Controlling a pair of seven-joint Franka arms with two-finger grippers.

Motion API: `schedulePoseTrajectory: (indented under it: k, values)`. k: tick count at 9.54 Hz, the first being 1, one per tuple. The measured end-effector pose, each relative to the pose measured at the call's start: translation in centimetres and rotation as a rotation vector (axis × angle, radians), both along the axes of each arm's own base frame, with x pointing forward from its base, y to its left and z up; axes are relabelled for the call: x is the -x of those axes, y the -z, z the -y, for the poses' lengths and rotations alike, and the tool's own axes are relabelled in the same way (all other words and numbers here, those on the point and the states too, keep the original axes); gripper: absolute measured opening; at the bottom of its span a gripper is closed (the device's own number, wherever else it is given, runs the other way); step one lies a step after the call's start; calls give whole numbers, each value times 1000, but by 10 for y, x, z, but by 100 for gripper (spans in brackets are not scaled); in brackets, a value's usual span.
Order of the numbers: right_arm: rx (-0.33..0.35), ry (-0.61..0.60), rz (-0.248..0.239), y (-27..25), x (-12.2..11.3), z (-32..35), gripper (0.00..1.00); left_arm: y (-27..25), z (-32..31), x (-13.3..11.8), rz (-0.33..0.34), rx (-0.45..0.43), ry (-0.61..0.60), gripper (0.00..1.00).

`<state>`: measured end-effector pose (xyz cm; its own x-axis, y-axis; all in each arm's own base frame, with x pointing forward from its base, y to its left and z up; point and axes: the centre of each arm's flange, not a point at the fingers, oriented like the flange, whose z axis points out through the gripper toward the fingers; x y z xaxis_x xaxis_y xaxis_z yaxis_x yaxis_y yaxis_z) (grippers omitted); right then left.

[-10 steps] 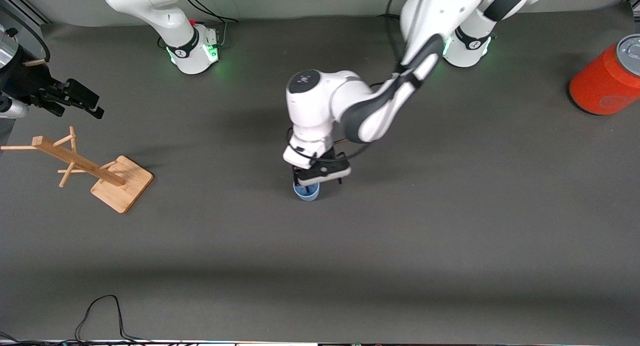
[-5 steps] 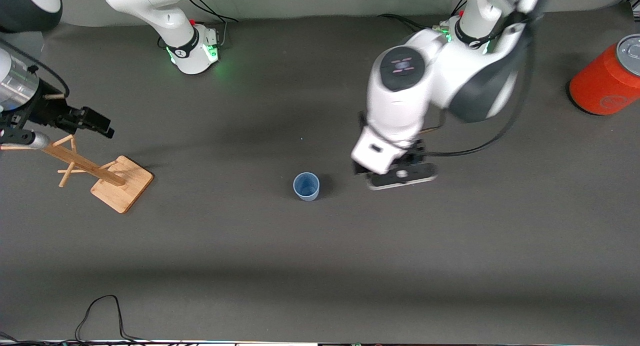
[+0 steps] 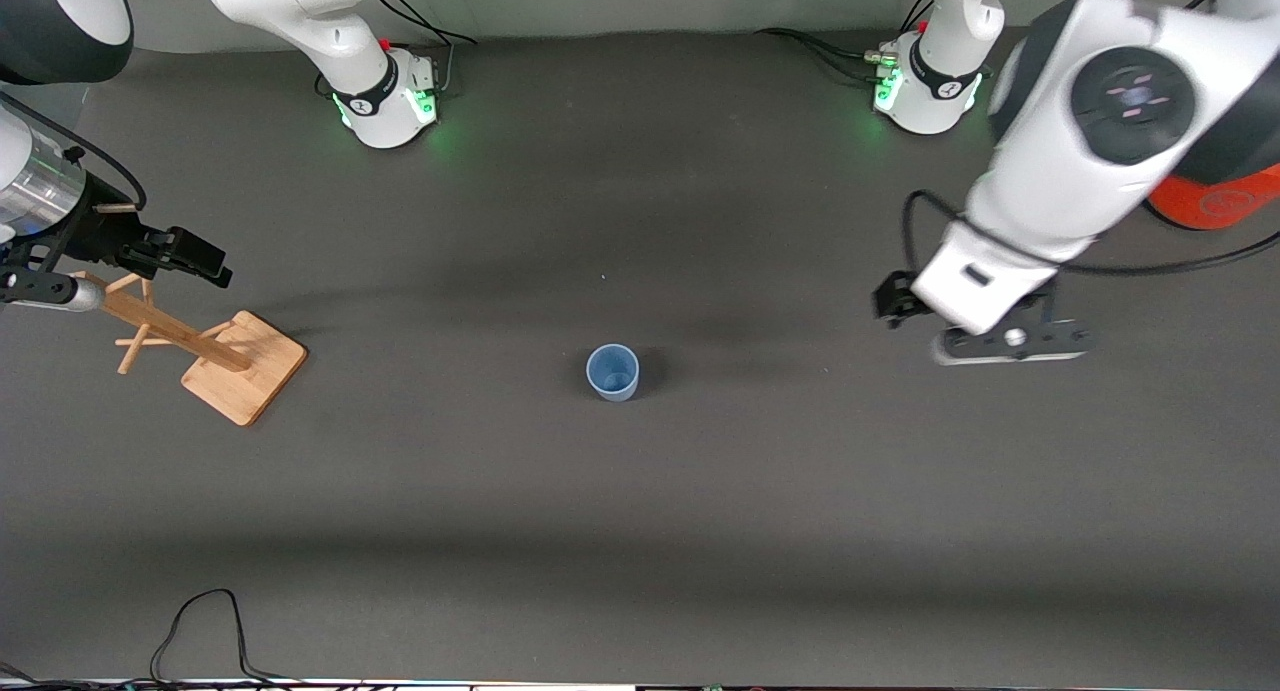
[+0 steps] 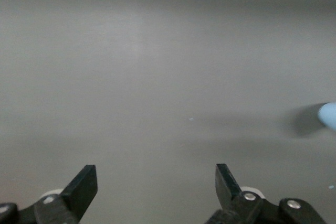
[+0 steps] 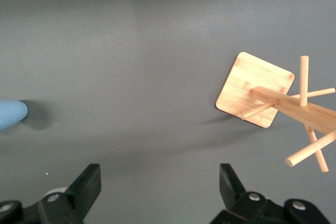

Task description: Rotate and upright cup with both arms

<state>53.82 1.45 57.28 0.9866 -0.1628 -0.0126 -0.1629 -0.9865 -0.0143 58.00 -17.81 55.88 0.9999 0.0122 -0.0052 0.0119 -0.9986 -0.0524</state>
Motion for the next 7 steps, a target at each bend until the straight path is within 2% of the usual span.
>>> schedulePoseTrajectory:
  k: [3, 7]
  values:
    - [0, -5, 9, -4, -1, -3, 100, -23, -107, 22, -12, 11, -3, 100]
    - [3, -17, 11, -4, -5, -10, 100, -30, -177, 39, -35, 27, -51, 100]
